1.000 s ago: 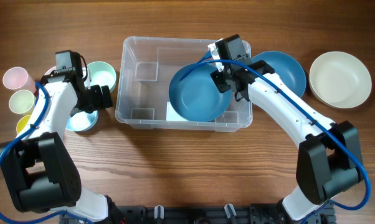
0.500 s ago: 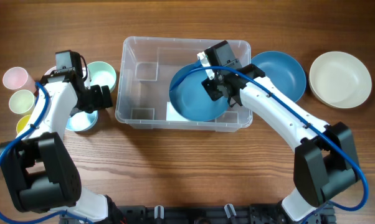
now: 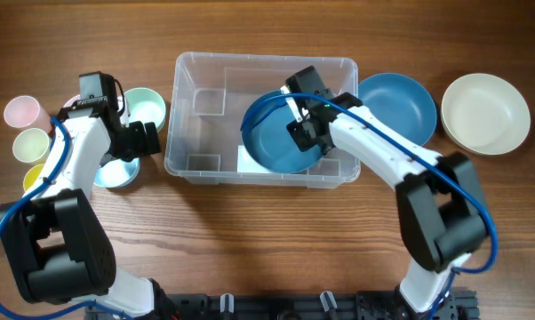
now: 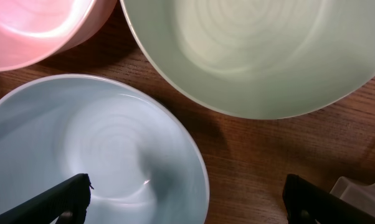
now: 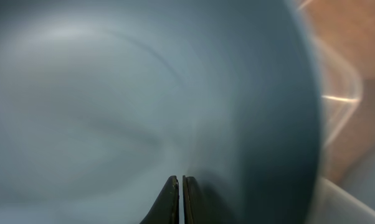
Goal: Pack container
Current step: 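Lower the teal bowl into the container and open the right gripper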
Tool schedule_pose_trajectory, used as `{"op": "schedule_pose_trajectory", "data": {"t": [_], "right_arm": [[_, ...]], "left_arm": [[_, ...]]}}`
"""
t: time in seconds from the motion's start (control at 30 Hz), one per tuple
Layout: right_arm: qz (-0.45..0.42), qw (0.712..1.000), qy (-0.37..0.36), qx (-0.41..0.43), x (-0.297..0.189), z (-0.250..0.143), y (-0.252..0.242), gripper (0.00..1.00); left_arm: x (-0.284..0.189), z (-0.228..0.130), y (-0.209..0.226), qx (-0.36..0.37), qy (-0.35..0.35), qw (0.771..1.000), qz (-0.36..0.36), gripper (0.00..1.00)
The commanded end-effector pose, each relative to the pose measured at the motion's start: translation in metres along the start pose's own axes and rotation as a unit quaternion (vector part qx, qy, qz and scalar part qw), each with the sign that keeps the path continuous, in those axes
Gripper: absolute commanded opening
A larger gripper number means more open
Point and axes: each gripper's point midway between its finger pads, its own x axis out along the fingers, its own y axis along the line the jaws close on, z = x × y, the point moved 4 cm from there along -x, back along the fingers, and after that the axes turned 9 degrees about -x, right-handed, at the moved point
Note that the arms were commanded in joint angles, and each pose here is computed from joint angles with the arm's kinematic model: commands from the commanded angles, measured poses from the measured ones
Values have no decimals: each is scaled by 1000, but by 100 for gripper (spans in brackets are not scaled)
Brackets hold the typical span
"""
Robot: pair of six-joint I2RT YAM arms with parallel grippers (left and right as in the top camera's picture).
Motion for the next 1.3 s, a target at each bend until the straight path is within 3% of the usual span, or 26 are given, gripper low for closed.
{"op": "schedule_pose_trajectory", "data": {"t": [0.0, 0.23, 1.27], "right_arm": [[-40, 999, 11, 14, 7, 0, -11, 4], [-108, 994, 14, 29, 1, 0, -30, 4], [-166, 985, 9, 48, -8, 4, -49, 4]], "left_arm": [[5, -4, 1, 4, 10, 1000, -3, 100], [5, -4, 1, 4, 10, 1000, -3, 100], [5, -4, 1, 4, 10, 1000, -3, 100]]}}
